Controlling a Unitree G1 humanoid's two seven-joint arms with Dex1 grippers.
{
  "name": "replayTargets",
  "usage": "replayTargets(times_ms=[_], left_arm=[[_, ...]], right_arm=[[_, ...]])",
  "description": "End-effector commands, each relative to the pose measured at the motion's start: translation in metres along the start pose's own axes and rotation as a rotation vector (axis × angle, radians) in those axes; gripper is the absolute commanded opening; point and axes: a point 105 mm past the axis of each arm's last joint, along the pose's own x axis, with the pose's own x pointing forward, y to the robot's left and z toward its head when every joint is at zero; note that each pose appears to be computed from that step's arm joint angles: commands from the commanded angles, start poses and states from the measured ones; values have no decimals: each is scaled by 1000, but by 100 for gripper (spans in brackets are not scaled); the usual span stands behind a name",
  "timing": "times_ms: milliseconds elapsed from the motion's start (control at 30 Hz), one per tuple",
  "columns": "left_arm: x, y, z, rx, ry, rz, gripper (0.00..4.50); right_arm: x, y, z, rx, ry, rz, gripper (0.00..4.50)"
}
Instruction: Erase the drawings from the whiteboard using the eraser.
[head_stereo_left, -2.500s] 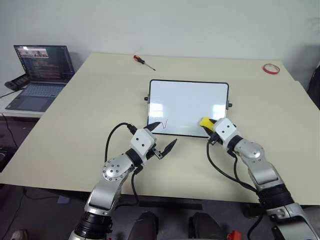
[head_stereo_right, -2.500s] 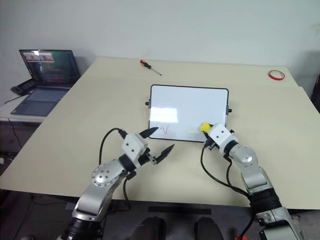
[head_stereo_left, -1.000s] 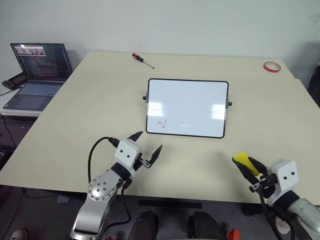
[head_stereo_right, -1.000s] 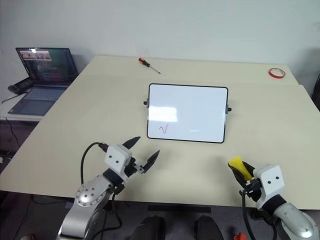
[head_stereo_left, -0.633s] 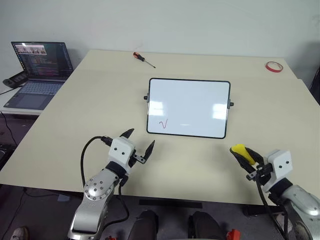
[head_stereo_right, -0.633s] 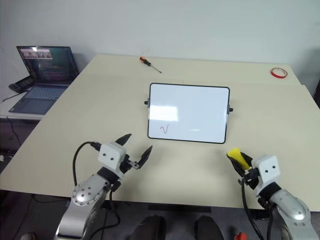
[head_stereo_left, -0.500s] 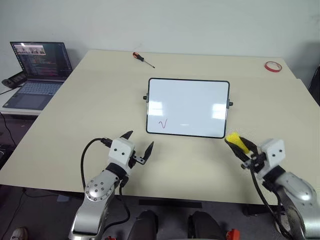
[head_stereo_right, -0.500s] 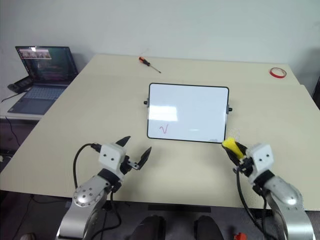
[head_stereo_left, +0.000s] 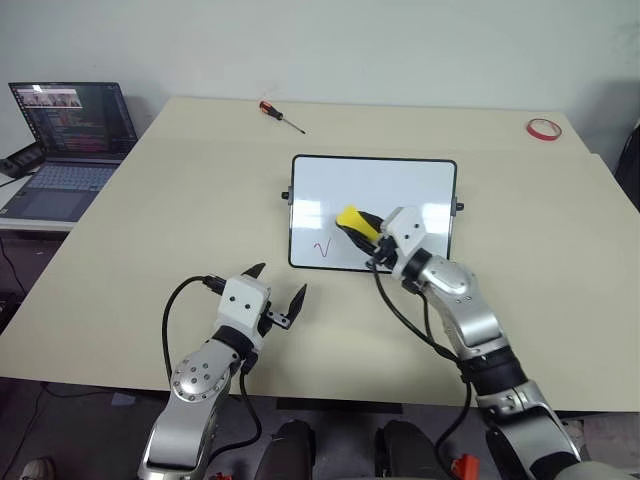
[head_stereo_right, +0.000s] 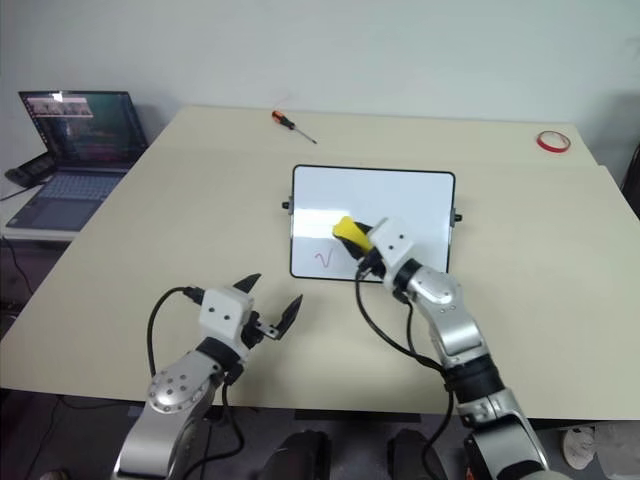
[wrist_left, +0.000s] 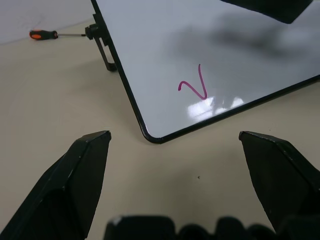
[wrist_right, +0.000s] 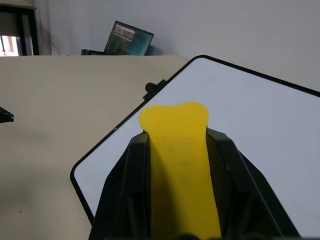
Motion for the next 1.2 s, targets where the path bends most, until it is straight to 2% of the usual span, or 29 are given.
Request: replayTargets(times_ms=[33,200,433,567,700,867,933,1067,1200], left_arm=[[-4,-4,9,-13,-34,8,450],[-8,-4,8,-14,-30,12,450],[-6,0,12,-2,-40,14,450],[-5,-4,15,29,-53,-18,450],[-5,-5,15,24,-50,-11,450],[-6,-4,15,22,-49,-5,450],[-6,-5,14,21,-49,-5,450],[-5,-5,14,18,-49,-3,450],[-5,-6,14,16,-48,-5,450]], right_arm=[[15,5,3,-70,-19,19,118],[19,-6,-18,-115,62,-27,118],[30,-9,-33,-206,156,-56,118],[33,6,-37,-186,155,13,118],[23,42,-49,-175,179,182,118],[15,59,-58,-162,224,287,118],[17,52,-57,-169,229,251,118],[33,9,-39,-225,191,24,118],[42,-4,-29,-264,160,-54,118]])
